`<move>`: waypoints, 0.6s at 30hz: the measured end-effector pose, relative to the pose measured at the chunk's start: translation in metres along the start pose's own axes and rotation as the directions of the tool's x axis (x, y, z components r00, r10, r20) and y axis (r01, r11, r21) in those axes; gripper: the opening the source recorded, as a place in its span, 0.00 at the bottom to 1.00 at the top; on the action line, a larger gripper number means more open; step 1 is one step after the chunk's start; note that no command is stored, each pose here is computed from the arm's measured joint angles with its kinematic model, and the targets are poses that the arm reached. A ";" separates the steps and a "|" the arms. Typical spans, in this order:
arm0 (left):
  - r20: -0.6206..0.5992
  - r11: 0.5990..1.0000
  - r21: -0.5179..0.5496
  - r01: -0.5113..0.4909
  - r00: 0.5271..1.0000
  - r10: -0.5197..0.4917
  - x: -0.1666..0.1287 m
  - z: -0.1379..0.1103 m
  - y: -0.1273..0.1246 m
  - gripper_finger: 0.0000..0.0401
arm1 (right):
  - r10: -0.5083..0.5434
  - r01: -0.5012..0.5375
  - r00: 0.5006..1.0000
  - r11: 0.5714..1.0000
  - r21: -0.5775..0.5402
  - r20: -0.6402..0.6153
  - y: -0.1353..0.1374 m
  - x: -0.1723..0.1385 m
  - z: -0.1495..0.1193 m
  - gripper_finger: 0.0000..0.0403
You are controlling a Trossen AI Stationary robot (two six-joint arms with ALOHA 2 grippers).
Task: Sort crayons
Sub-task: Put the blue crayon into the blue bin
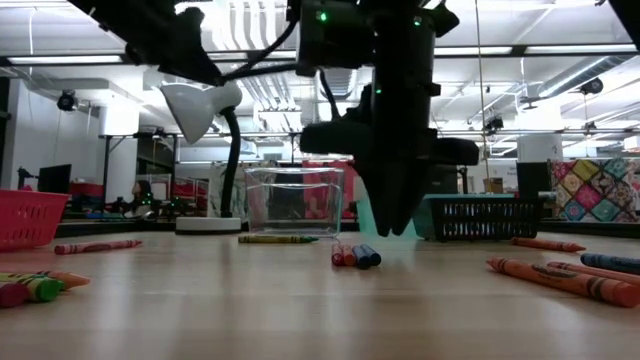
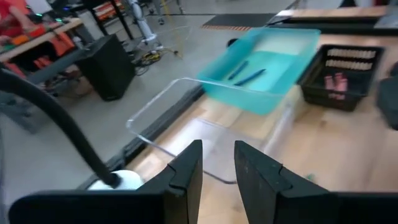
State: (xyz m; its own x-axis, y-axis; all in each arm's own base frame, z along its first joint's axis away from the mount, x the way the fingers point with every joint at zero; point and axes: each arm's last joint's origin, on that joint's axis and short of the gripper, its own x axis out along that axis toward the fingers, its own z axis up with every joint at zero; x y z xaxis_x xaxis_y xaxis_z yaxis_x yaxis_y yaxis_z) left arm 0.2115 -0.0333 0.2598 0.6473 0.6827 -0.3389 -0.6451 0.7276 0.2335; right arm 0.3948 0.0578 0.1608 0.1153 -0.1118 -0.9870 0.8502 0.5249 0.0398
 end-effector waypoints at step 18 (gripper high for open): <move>0.064 0.983 -0.092 0.160 0.986 -0.155 -0.027 -0.001 -0.021 0.19 | 0.136 -0.136 0.990 0.991 0.007 0.031 0.022 -0.002 -0.018 0.17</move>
State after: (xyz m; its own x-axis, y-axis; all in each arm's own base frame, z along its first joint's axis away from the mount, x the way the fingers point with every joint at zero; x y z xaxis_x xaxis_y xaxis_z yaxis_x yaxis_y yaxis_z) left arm 0.2075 -0.0671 0.2633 0.7642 0.5648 -0.3114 -0.5676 0.8183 0.0912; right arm 0.4037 0.0850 0.1604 0.2457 -0.0653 -0.9671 0.8299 0.5297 0.1751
